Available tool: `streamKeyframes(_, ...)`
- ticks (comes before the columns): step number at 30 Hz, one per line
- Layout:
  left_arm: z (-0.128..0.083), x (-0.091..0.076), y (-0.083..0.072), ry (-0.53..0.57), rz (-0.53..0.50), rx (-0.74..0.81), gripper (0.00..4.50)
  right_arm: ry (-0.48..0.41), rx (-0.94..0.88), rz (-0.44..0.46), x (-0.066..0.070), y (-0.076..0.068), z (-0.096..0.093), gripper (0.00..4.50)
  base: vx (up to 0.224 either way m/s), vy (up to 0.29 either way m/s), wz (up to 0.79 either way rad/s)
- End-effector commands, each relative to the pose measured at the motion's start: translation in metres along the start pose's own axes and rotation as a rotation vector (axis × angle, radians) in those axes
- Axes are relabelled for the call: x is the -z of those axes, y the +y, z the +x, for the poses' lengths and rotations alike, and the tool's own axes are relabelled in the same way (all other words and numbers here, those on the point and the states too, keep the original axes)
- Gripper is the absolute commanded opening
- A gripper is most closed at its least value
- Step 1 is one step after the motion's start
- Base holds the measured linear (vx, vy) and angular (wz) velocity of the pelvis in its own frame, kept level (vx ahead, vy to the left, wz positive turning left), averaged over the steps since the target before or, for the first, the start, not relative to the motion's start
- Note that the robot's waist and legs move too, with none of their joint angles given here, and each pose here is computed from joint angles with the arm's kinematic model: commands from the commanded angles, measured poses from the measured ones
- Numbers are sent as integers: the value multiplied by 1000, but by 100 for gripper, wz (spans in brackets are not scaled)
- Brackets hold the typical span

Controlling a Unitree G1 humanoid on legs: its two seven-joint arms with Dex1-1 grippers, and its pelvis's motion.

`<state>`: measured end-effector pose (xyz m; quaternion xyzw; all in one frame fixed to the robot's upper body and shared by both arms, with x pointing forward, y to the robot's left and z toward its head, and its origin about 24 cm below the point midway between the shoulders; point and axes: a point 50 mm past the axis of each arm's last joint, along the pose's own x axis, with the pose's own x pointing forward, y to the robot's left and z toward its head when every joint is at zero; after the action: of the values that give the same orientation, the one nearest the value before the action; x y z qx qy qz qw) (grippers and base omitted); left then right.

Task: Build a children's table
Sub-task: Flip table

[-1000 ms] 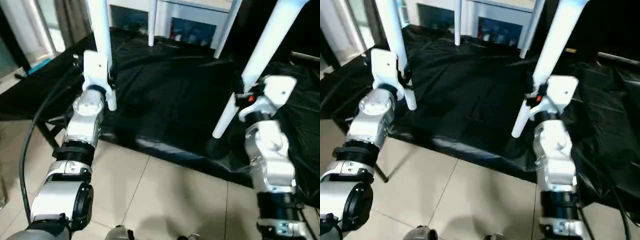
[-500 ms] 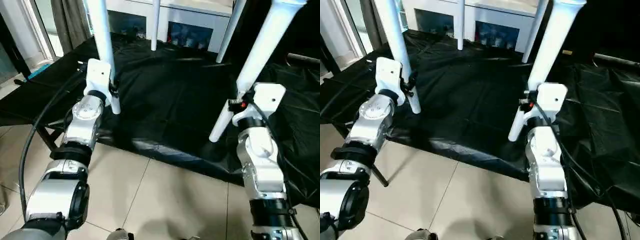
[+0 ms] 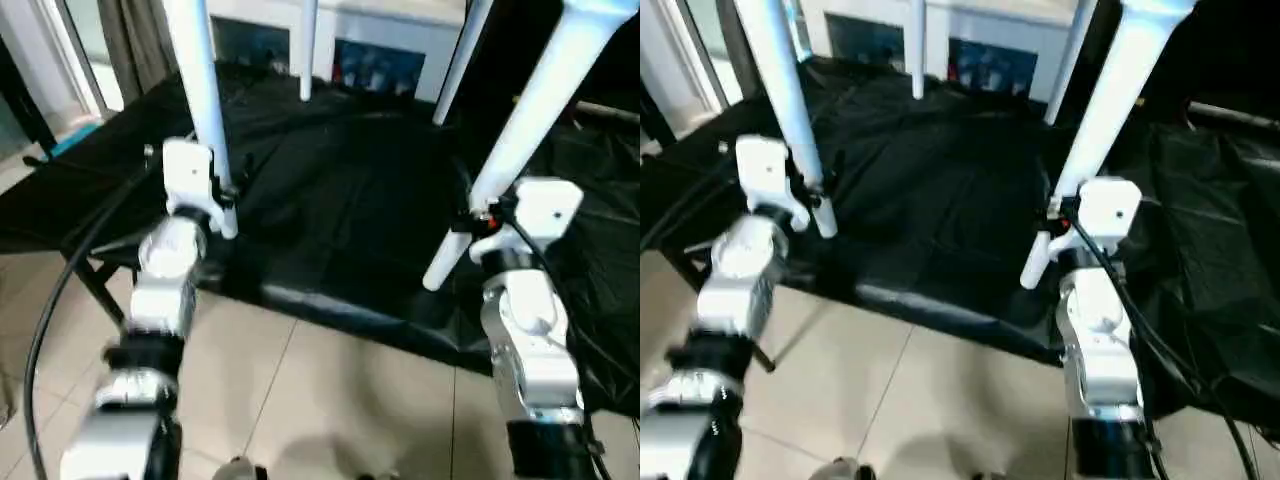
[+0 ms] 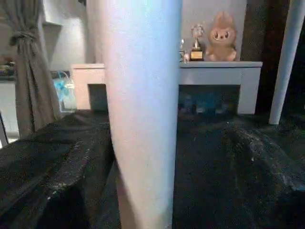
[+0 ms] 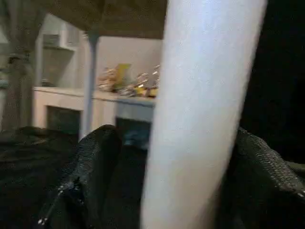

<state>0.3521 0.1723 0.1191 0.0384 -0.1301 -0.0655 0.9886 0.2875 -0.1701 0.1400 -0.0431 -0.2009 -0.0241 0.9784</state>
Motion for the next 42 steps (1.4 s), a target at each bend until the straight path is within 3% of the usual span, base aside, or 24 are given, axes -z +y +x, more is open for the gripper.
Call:
streamKeyframes(1, -3, -3, -4, -18, 3, -3, 394, 15, 30, -5, -1, -9, -4, 358, 0, 0, 0)
streamKeyframes(3, -10, 2, -4, -1, 66, -7, 394, 35, 3, 38, 1, -8, -9, 358, 0, 0, 0)
streamKeyframes(8, -17, 4, -4, -23, 162, 12, 394, 62, 15, 39, 6, -8, -14, 358, 0, 0, 0)
streamKeyframes(11, -25, 8, -1, 0, 47, 40, 394, 82, 15, 47, 9, -5, -19, 358, 0, 0, 0)
streamKeyframes(18, -52, 12, 13, 37, 51, -95, 394, 178, -17, -13, 16, -8, -43, 358, 0, 0, 0)
streamKeyframes(20, -60, 15, 9, 51, 18, -78, 394, 191, -57, -21, 16, -6, -54, 358, 0, 0, 0)
streamKeyframes(24, -75, 17, -6, 54, 1, -30, 394, 286, -80, 79, 26, -1, -74, 358, 0, 0, 0)
streamKeyframes(27, -76, 18, -10, 72, 10, -36, 394, 292, -69, 61, 26, -1, -74, 358, -12, 57, -54)
streamKeyframes(30, -71, 15, -12, 75, 115, -45, 394, 301, -47, 37, 28, -1, -72, 358, -2, 150, -68)
streamKeyframes(36, -66, 11, -8, 79, 91, -58, 394, 318, -53, 69, 31, 2, -70, 358, -71, 59, -36)
streamKeyframes(39, -67, 14, 0, 122, 118, -129, 394, 396, -132, 114, 41, 11, -71, 358, -72, -112, -25)
streamKeyframes(42, -77, 23, 10, 182, 119, -210, 394, 451, -181, 104, 50, 16, -72, 358, -101, -150, -26)
